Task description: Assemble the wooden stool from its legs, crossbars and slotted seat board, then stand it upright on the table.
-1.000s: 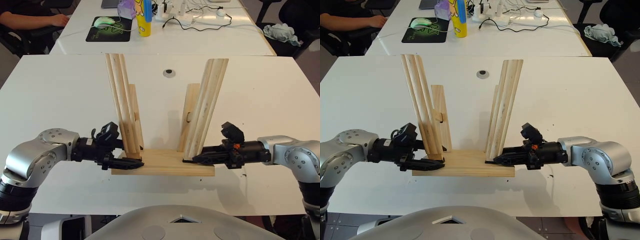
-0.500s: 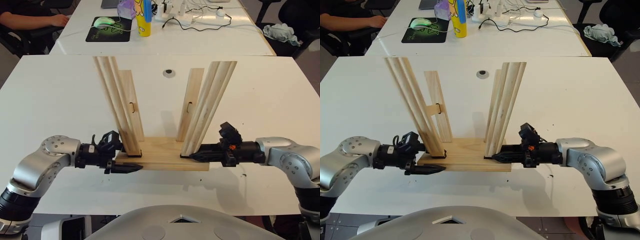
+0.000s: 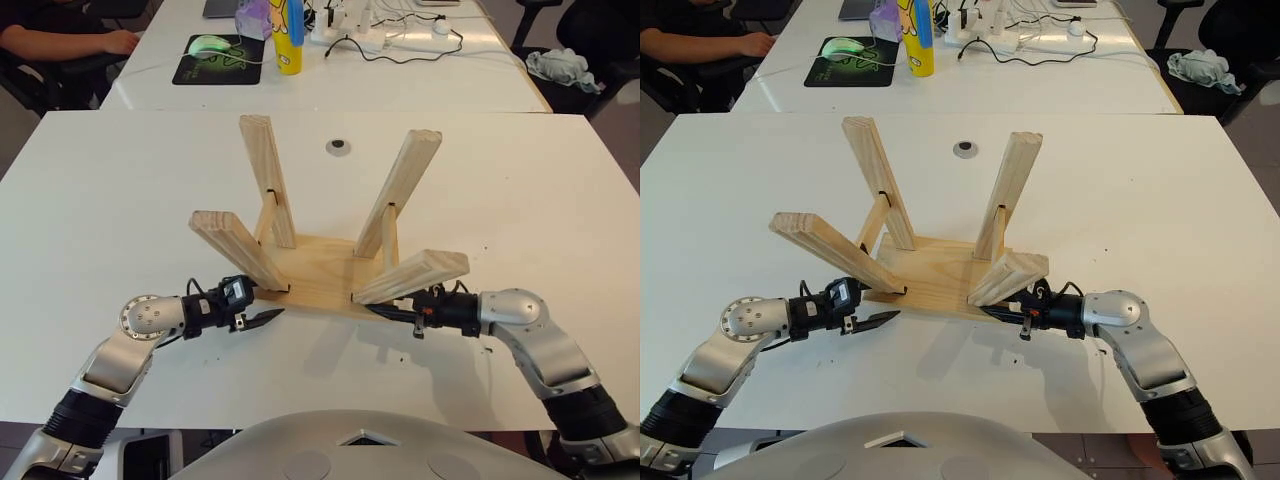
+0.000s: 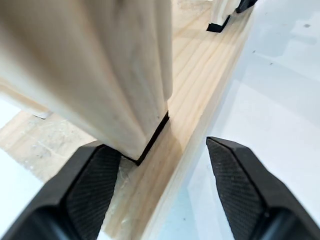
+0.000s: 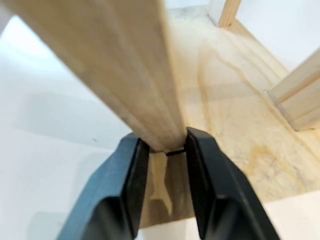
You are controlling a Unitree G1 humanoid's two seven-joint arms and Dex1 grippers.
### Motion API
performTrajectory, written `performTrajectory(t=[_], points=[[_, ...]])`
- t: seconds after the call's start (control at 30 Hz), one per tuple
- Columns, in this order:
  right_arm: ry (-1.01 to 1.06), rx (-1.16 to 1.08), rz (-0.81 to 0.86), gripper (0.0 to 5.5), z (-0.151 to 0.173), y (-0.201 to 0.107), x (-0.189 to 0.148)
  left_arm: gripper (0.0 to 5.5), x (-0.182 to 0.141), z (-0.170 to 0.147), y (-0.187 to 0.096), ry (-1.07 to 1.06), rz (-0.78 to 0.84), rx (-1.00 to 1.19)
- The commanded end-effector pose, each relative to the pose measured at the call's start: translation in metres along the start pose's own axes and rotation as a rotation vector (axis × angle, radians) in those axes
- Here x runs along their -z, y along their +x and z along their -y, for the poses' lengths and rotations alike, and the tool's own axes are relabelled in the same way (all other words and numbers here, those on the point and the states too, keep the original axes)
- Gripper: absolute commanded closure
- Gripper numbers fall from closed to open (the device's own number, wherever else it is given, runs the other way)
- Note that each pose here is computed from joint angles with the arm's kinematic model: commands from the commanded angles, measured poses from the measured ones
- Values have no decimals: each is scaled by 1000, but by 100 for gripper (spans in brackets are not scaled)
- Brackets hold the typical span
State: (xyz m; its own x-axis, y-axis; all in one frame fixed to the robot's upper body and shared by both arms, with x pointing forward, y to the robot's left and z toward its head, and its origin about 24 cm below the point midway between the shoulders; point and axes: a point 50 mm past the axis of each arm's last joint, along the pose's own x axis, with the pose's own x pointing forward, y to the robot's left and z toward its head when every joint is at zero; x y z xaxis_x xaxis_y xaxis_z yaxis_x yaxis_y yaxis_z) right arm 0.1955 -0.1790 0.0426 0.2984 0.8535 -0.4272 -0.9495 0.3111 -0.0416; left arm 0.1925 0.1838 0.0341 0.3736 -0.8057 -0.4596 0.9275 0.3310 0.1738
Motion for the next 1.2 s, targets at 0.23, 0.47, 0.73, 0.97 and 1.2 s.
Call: performTrajectory(t=[0.23, 0.47, 0.73, 0.97, 1.2], points=[[-131, 66, -31, 291, 14, -10, 8, 244, 31, 0, -11, -57, -85, -75], [-170, 69, -68, 258, 11, -35, 8, 244, 32, 0, -20, -57, -62, -119], [-60, 208, -62, 258, 20, -83, -3, 244, 33, 3, -61, -103, -13, -282], [194, 426, 256, 362, 36, -104, -32, 314, 12, -23, -95, -348, 268, -574], [274, 407, 282, 469, 37, -76, -29, 420, -120, -100, -133, -346, 809, -575]])
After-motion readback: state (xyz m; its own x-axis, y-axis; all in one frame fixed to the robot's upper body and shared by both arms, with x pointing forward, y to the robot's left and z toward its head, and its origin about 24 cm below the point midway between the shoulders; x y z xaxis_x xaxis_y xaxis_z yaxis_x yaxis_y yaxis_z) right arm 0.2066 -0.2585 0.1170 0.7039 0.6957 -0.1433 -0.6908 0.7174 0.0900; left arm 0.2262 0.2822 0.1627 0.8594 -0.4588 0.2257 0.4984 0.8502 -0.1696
